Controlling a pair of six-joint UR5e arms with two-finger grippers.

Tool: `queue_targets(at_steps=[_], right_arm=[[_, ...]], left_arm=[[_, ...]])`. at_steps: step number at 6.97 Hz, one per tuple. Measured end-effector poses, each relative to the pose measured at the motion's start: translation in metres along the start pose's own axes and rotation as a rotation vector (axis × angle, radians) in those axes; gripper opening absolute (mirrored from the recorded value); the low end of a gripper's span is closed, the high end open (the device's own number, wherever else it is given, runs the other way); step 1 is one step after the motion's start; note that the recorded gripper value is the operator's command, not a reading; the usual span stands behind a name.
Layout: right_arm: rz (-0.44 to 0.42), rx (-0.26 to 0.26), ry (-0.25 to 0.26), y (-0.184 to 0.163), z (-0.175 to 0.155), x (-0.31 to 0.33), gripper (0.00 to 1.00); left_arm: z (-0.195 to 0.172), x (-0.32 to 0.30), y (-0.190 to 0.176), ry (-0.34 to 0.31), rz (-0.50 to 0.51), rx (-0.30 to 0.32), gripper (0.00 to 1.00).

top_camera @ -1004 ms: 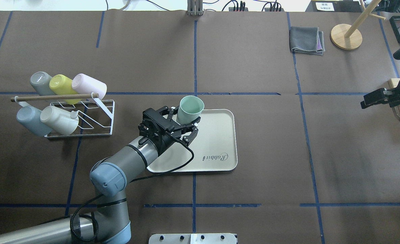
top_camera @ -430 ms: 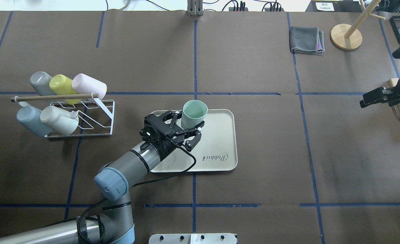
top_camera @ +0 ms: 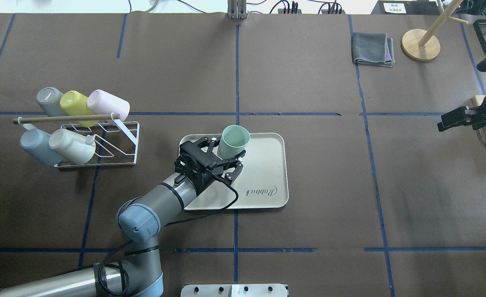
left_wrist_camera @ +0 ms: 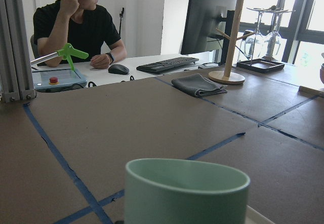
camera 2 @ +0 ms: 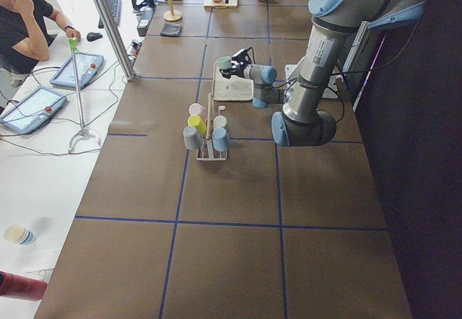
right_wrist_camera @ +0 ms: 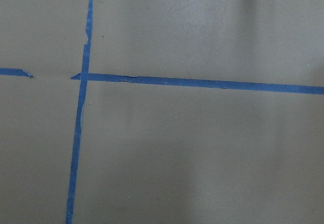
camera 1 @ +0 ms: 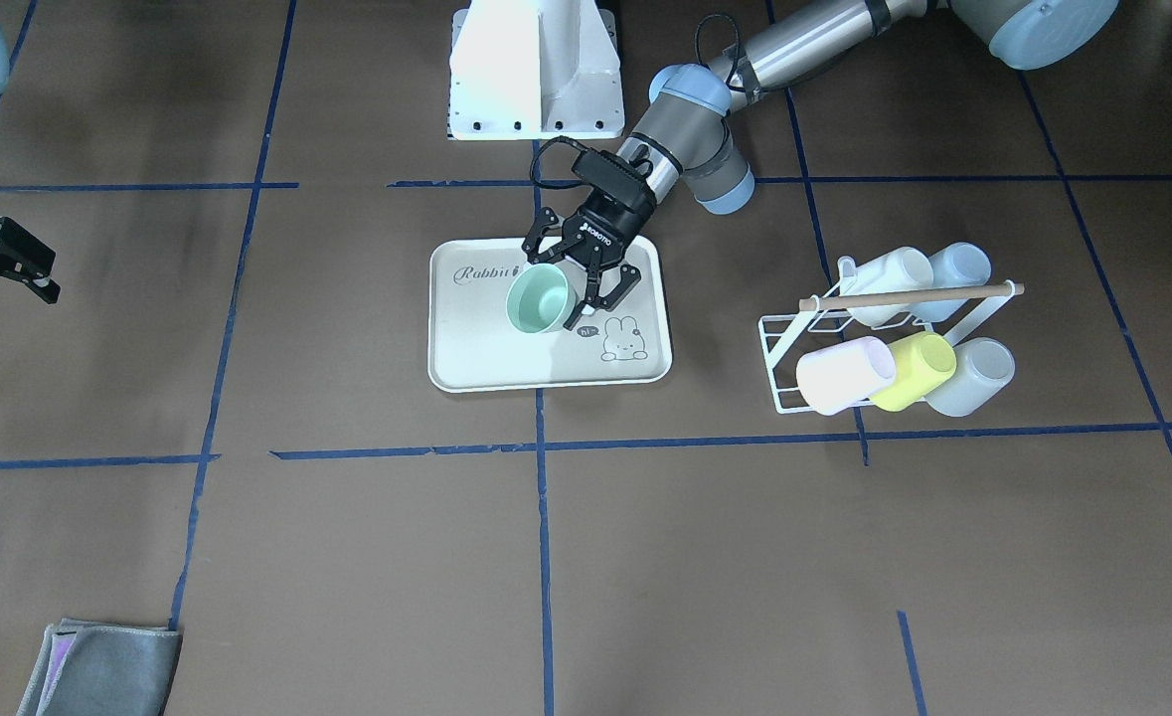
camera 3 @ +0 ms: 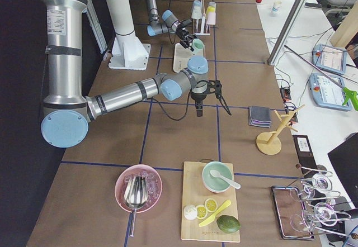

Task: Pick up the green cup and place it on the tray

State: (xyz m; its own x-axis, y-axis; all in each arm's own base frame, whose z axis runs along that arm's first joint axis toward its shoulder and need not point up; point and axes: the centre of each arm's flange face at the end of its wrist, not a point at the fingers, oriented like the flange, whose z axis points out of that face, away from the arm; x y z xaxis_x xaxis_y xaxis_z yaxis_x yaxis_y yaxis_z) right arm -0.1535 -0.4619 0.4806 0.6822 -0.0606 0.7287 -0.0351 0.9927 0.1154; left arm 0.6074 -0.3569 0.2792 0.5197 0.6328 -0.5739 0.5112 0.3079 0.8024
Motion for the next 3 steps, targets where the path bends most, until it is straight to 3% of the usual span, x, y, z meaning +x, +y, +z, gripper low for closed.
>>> queue_targets(at_steps=[1, 3], right_arm=[[0.001, -0.002, 0.001, 0.0008, 0.0005, 0.0011, 1.0], [0.002, -0.003, 0.001, 0.0015, 0.001, 0.002, 1.0]], left_arm=[[0.0012, -0.0002, 0.0016, -0.006, 0.012, -0.009, 0.49], [0.0034, 0.0, 0.004, -0.016, 0.064, -0.028, 0.52]])
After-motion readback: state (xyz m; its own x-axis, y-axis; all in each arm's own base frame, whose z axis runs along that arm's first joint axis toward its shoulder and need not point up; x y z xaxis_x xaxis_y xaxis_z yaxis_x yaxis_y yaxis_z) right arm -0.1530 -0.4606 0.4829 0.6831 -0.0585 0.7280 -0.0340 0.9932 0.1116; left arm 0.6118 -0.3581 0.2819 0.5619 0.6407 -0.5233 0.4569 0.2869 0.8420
